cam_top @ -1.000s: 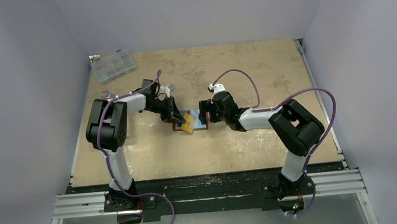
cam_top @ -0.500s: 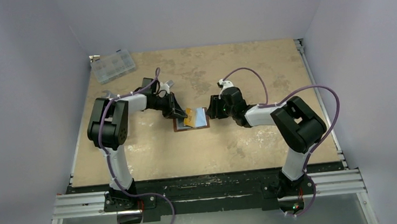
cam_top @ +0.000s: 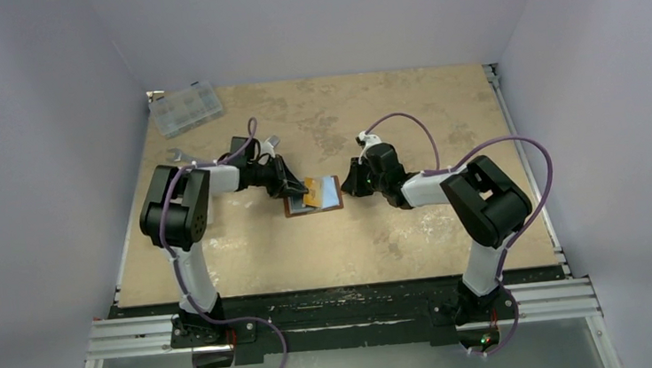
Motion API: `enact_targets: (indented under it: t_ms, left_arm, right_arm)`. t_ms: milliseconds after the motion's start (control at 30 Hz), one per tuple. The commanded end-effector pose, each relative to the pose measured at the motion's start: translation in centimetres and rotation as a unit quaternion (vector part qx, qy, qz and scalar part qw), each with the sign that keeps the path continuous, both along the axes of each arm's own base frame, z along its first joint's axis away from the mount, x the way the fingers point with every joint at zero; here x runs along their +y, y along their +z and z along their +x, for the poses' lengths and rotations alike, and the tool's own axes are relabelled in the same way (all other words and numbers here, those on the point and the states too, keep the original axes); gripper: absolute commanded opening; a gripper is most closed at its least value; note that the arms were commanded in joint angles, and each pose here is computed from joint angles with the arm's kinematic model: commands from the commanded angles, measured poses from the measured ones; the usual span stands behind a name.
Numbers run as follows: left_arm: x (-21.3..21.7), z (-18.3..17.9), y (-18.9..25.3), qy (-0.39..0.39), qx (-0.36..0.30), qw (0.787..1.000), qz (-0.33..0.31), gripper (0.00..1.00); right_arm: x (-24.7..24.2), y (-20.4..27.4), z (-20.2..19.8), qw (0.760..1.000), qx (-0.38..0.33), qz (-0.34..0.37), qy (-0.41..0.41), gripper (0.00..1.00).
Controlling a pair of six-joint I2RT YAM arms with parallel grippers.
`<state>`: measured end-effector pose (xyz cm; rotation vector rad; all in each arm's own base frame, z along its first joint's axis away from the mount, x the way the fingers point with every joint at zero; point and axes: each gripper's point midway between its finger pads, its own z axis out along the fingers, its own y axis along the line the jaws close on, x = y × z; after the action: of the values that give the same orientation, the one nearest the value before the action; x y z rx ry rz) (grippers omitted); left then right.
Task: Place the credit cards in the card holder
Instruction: Insert the credit card into the card holder.
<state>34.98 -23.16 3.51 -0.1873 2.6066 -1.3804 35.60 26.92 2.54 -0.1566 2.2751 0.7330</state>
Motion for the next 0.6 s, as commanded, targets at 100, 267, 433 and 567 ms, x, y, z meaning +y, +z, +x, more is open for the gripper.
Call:
enact_targets:
  t_ms: [100,267,433,567]
  left_arm:
    - [0.27,0.59,0.7,0.034,-0.04,0.998,0.019,0.0]
    - [0.86,0.81,0.71,0.052,-0.058,0.996,0.035,0.0]
    - [1.1,1.11,1.19,0.085,-0.07,0.993,0.032,0.0]
    - [0.75,0.55,1.11,0.095,-0.07,0.993,0.027,0.0]
  right_arm:
    - [1.32,-0.39,-1.46,0.999,0.018,0.017,0.033,0.0]
    - [1.3,-0.34,-1.47,0.999,0.018,0.017,0.033,0.0]
    - [1.3,-0.37,-1.52,0.999,0.018,0.017,0.035,0.0]
    - [1.38,-0.34,-1.56,0.999,0.017,0.018,0.037,0.0]
